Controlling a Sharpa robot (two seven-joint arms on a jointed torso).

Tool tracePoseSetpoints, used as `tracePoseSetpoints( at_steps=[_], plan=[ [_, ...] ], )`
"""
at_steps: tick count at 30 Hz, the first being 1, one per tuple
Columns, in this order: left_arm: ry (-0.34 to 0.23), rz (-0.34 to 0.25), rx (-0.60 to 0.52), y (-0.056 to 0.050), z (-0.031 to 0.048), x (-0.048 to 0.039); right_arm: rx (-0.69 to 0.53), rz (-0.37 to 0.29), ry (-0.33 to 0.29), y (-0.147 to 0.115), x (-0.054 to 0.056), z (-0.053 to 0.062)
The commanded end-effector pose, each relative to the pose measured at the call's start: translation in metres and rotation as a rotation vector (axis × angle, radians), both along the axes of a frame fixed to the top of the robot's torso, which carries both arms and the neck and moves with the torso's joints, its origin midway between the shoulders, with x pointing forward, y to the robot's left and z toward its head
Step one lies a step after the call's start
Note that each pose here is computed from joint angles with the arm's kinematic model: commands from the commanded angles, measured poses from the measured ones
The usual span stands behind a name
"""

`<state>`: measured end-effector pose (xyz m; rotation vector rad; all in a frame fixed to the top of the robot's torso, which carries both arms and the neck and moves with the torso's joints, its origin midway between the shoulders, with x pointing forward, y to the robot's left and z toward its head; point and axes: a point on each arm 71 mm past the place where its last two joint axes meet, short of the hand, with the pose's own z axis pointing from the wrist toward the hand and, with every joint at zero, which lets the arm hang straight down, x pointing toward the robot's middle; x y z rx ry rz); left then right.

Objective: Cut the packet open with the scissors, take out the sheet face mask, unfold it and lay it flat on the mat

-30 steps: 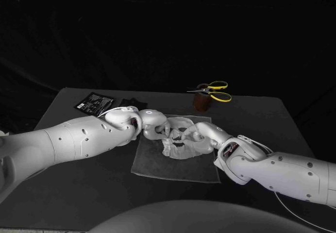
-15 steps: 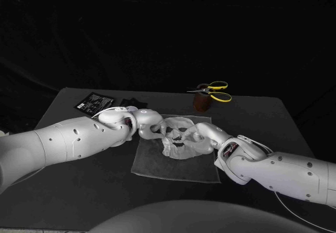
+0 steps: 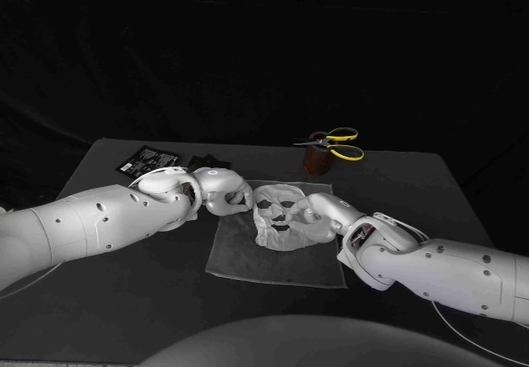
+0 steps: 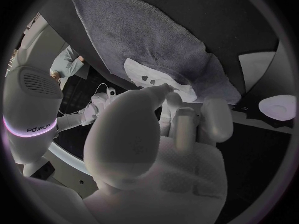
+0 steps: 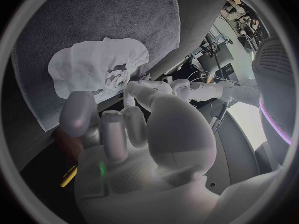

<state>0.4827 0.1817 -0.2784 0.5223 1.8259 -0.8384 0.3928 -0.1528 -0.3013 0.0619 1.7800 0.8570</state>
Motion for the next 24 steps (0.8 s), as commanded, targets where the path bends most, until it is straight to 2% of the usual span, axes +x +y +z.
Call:
tracePoseSetpoints(
  at_steps=[1, 4, 7, 11, 18, 24],
  plan=[
    [-0.045, -0.006, -0.176, -0.005, 0.0132, -0.0042, -0.007, 0.008, -0.004, 0.001, 0.000, 0.000],
    [-0.054, -0.005, -0.225, -0.006, 0.0157, -0.0089, -0.009, 0.009, -0.004, 0.001, 0.000, 0.000],
    [-0.050, -0.005, -0.223, -0.007, 0.0135, -0.0116, -0.010, 0.009, -0.003, 0.001, 0.000, -0.001],
    [-0.036, 0.001, -0.183, -0.008, 0.0046, -0.0139, -0.010, 0.010, -0.002, 0.002, 0.001, -0.001],
    [-0.015, 0.008, -0.100, -0.015, -0.0129, -0.0128, -0.007, 0.016, -0.003, 0.004, 0.000, -0.001],
    [0.003, 0.002, -0.044, -0.021, -0.0208, -0.0112, -0.006, 0.017, -0.003, 0.005, 0.000, -0.001]
  ],
)
